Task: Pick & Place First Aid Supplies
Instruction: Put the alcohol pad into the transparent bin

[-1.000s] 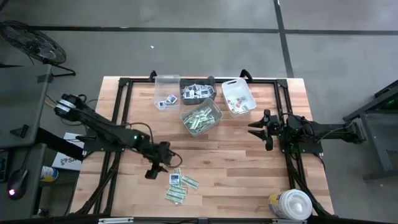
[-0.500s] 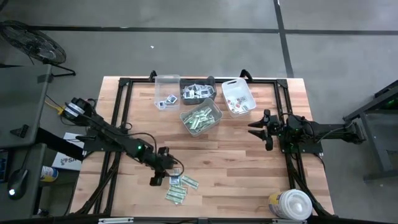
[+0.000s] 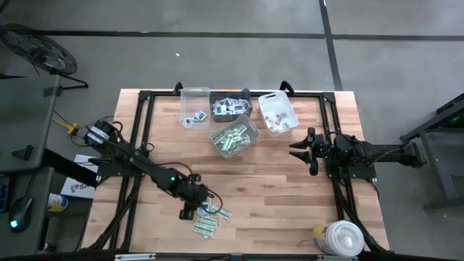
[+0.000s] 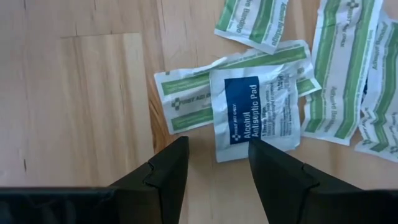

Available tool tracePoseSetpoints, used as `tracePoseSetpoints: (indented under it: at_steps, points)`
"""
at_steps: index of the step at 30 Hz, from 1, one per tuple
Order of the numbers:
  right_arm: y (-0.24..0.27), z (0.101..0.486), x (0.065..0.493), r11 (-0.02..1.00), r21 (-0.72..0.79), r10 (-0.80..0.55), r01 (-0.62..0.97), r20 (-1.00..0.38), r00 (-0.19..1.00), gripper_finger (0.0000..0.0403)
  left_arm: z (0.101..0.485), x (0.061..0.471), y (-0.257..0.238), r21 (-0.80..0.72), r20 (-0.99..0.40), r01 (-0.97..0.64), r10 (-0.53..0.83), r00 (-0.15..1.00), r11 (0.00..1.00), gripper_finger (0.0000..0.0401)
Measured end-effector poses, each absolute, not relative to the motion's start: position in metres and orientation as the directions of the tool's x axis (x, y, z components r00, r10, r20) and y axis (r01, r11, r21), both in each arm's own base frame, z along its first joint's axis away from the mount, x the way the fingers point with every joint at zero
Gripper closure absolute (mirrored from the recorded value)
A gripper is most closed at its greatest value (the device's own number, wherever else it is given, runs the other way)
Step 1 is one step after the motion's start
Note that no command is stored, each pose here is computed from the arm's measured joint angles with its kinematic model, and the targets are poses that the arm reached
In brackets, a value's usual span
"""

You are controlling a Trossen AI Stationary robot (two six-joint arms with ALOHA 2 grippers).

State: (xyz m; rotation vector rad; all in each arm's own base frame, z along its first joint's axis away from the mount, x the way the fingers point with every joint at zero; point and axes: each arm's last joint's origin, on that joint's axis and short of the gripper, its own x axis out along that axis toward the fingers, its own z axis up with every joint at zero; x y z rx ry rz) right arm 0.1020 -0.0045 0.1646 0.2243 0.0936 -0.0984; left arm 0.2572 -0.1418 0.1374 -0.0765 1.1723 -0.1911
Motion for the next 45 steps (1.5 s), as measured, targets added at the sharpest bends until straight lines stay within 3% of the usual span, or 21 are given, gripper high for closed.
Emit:
tracePoseSetpoints:
  at_steps: [9, 17, 21, 41, 45]
  points:
    - [-0.004, 0.165, 0.102, 0.97, 0.217, -0.087, 0.108, -0.103, 0.991, 0.0263, 0.123, 0.257, -0.144, -0.058, -0.94, 0.094, -0.086, 0.33, 0.994, 0.0231]
    - [-0.004, 0.165, 0.102, 0.97, 0.217, -0.087, 0.107, -0.103, 0.991, 0.0263, 0.116, 0.246, -0.159, 0.104, -0.928, 0.147, 0.043, 0.369, 0.984, 0.0231]
    - [-0.004, 0.165, 0.102, 0.97, 0.217, -0.086, 0.107, -0.103, 0.991, 0.0263, 0.115, 0.245, -0.161, 0.103, -0.932, 0.157, 0.04, 0.359, 0.982, 0.0235]
    - [-0.004, 0.165, 0.102, 0.97, 0.217, -0.086, 0.107, -0.103, 0.991, 0.0263, 0.11, 0.248, -0.164, 0.045, -0.939, 0.168, -0.016, 0.343, 0.985, 0.0387]
    - [-0.004, 0.165, 0.102, 0.97, 0.217, -0.086, 0.107, -0.103, 0.991, 0.0263, 0.112, 0.247, -0.164, 0.032, -0.94, 0.167, -0.028, 0.341, 0.985, 0.0396]
